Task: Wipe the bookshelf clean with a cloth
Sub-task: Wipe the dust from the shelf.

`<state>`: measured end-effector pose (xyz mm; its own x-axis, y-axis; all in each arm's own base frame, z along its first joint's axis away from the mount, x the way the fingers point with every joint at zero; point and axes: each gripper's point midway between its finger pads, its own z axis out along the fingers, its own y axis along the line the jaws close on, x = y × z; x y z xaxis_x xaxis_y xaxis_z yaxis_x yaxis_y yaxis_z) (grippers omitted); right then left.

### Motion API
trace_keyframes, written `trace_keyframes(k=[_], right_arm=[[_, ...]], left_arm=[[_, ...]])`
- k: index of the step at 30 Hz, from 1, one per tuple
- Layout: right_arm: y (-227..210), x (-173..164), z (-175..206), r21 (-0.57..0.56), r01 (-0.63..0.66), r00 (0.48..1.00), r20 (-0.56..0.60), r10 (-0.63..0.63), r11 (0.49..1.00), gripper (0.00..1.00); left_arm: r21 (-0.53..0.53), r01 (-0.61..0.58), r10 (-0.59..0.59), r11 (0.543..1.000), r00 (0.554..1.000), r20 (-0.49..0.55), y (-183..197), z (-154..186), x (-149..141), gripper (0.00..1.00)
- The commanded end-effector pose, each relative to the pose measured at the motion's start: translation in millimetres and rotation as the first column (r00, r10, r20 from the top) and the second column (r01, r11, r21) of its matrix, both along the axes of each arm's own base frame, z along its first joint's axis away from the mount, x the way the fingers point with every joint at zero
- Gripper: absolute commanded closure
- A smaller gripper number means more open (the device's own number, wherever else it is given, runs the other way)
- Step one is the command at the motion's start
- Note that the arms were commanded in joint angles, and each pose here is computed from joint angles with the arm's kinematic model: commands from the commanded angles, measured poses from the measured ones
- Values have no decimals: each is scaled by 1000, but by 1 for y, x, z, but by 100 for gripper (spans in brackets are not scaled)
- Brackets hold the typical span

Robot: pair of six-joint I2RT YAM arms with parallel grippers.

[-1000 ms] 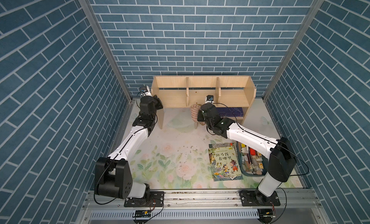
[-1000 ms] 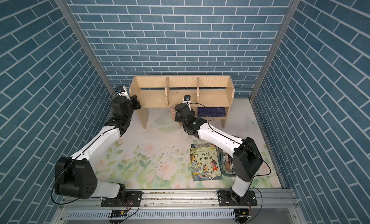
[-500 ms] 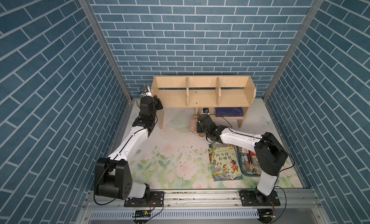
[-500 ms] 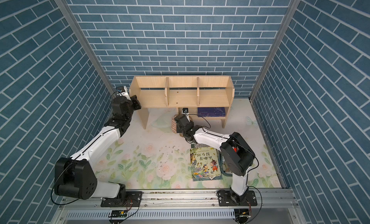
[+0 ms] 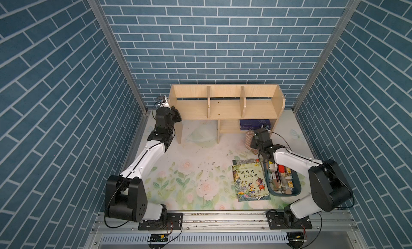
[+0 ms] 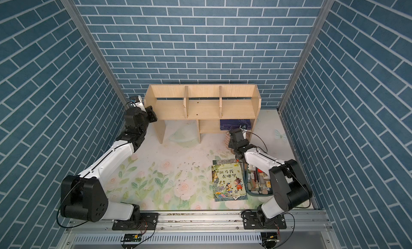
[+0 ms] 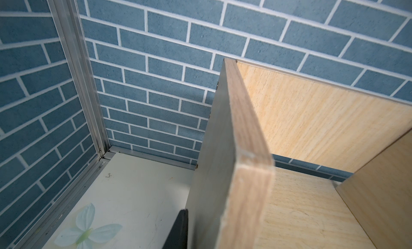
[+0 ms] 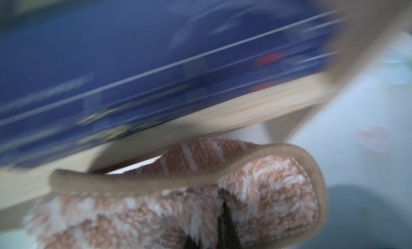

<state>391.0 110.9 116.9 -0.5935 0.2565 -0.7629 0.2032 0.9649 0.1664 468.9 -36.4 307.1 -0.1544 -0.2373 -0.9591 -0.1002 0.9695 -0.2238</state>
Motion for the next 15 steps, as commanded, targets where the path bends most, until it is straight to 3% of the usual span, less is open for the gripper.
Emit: trace_keyframes(k=[1,6,15], right_arm=[[-26,1,15,-3,30,999,23,-30,1000,100],[-12,17,24,8,-31,999,34,31,999,100],[140,16,31,40,-271,960,91,266,962,100]], left_arm=[[-88,-39,43,995,998,50,5,12,-4,94],[-89,-31,36,996,998,49,4,13,-3,95],[-95,-14,18,995,999,48,1,12,-2,100]])
